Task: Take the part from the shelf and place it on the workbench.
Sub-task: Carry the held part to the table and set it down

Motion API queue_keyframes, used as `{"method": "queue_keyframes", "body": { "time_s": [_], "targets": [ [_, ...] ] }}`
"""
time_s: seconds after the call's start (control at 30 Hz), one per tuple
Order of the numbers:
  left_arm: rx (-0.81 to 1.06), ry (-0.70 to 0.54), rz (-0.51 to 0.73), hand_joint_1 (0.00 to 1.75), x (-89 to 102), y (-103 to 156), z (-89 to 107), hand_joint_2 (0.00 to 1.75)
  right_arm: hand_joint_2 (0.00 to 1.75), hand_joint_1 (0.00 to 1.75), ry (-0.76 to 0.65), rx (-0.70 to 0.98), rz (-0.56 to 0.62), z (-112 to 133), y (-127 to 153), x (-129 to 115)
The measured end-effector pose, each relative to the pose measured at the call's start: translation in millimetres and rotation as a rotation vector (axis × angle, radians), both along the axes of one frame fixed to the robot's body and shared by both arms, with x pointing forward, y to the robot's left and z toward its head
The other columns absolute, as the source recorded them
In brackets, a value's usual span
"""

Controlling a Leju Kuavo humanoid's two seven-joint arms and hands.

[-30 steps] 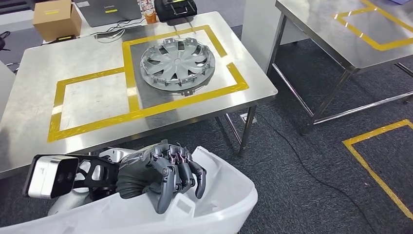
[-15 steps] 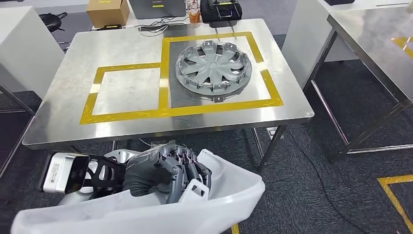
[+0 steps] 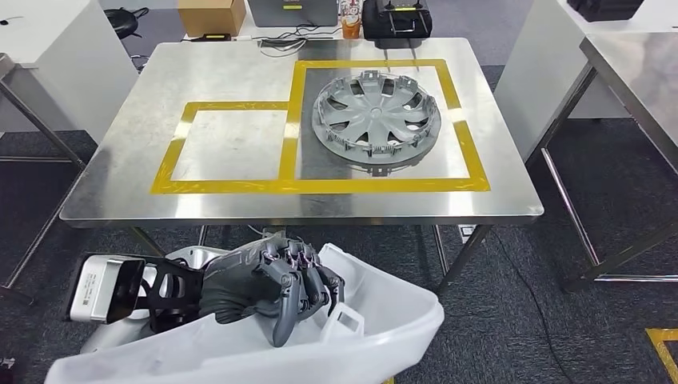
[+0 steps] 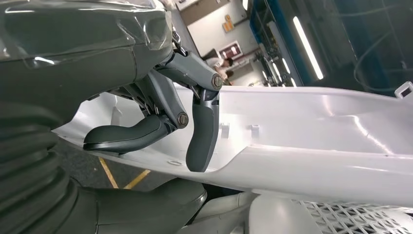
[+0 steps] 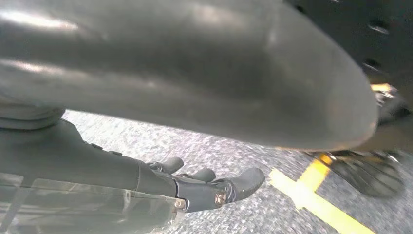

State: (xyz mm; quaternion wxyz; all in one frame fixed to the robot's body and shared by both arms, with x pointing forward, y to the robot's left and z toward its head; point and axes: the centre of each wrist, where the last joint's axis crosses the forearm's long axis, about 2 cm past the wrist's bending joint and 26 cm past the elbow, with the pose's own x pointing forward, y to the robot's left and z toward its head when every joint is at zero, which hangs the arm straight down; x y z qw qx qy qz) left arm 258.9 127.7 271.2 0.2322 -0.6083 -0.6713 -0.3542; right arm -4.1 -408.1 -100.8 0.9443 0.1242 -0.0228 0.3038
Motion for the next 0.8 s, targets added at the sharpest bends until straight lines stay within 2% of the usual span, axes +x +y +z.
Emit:
{"method": "queue_keyframes", "body": {
  "time_s": [0.8],
  "targets": [
    [0.010,0.005,0.034,1.75,-0.4,5.1,-1.5,1.75,0.00,0.00,-0.029,-0.029,-0.032,1.0,-5.9,-3.9]
  ]
}}
